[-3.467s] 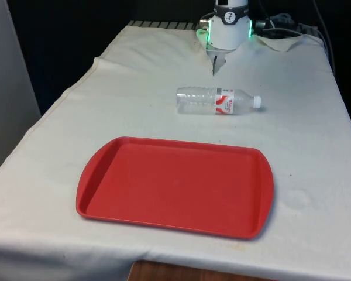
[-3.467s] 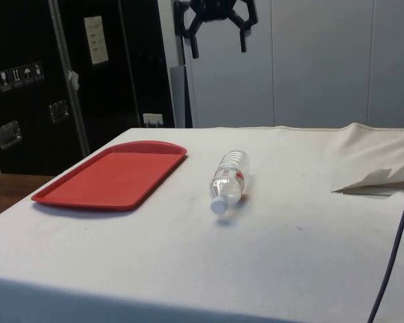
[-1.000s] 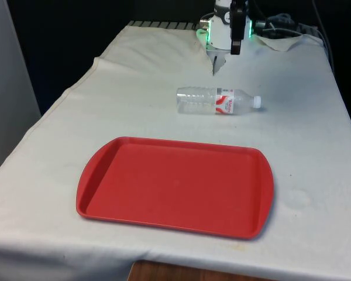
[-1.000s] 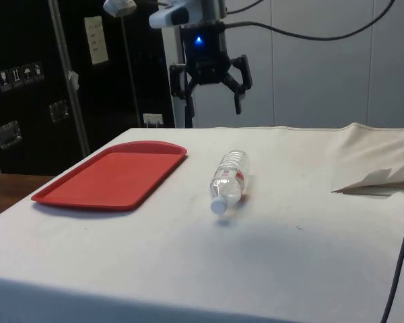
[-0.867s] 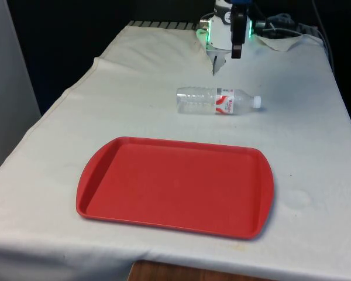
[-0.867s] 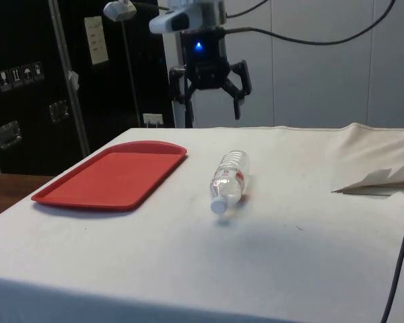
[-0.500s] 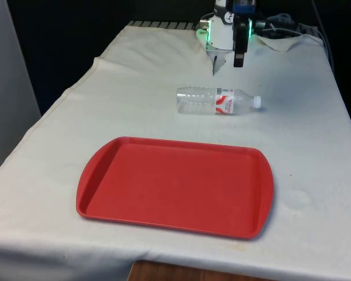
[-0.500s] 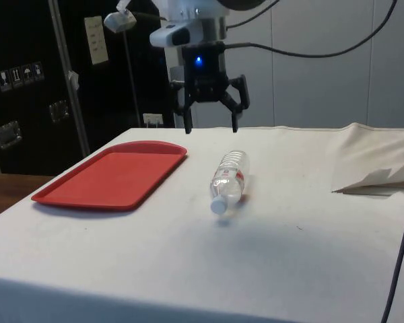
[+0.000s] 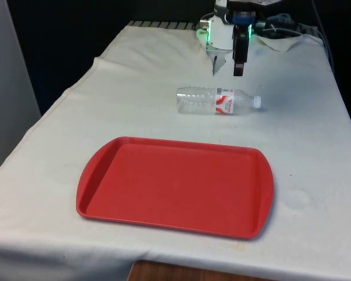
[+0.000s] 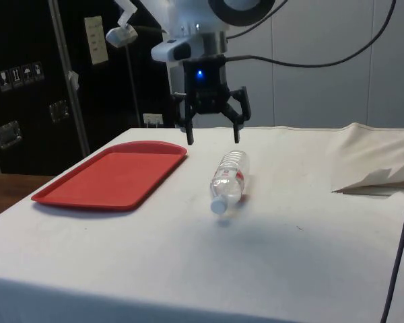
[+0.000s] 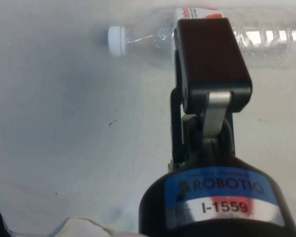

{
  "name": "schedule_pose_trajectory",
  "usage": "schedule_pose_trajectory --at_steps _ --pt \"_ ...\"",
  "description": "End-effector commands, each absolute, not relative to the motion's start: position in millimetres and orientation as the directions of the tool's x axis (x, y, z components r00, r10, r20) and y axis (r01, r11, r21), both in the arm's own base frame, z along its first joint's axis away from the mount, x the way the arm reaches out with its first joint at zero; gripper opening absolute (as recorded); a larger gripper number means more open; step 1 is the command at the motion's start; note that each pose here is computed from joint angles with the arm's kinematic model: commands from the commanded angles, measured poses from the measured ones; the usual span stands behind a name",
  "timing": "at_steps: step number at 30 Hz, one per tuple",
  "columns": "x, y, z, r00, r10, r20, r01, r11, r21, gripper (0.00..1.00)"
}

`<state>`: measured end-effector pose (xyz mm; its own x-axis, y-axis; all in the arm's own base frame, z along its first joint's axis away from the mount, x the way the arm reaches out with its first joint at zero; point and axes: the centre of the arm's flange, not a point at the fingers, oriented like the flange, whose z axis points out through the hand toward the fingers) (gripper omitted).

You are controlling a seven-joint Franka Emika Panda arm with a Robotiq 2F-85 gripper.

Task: Place the bottle upright on the tray.

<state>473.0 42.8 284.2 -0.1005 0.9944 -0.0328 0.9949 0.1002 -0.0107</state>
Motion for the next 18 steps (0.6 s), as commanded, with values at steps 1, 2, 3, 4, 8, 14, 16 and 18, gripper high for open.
schedule_pose_trajectory --at_steps 1,2,3,4,8,14,16,18 --pt "472.9 42.8 282.8 -0.102 0.994 -0.033 0.995 0.101 -0.014 1.0" --pt "473.7 42.5 280.1 -0.103 0.994 -0.038 0.995 0.103 -0.006 1.0" --pt "473.5 42.5 278.7 -0.103 0.994 -0.038 0.995 0.103 -0.009 1.0" --pt "473.7 42.5 276.3 -0.104 0.994 -0.039 0.995 0.104 -0.013 1.0" --pt "472.4 42.7 272.6 -0.105 0.994 -0.034 0.994 0.104 -0.032 1.0" --pt "473.6 42.0 261.8 -0.106 0.993 -0.042 0.994 0.105 -0.028 1.0" --pt "473.6 42.6 259.4 -0.108 0.993 -0.044 0.994 0.107 -0.029 1.0" --pt "473.6 42.2 256.8 -0.108 0.993 -0.047 0.994 0.107 -0.028 1.0"
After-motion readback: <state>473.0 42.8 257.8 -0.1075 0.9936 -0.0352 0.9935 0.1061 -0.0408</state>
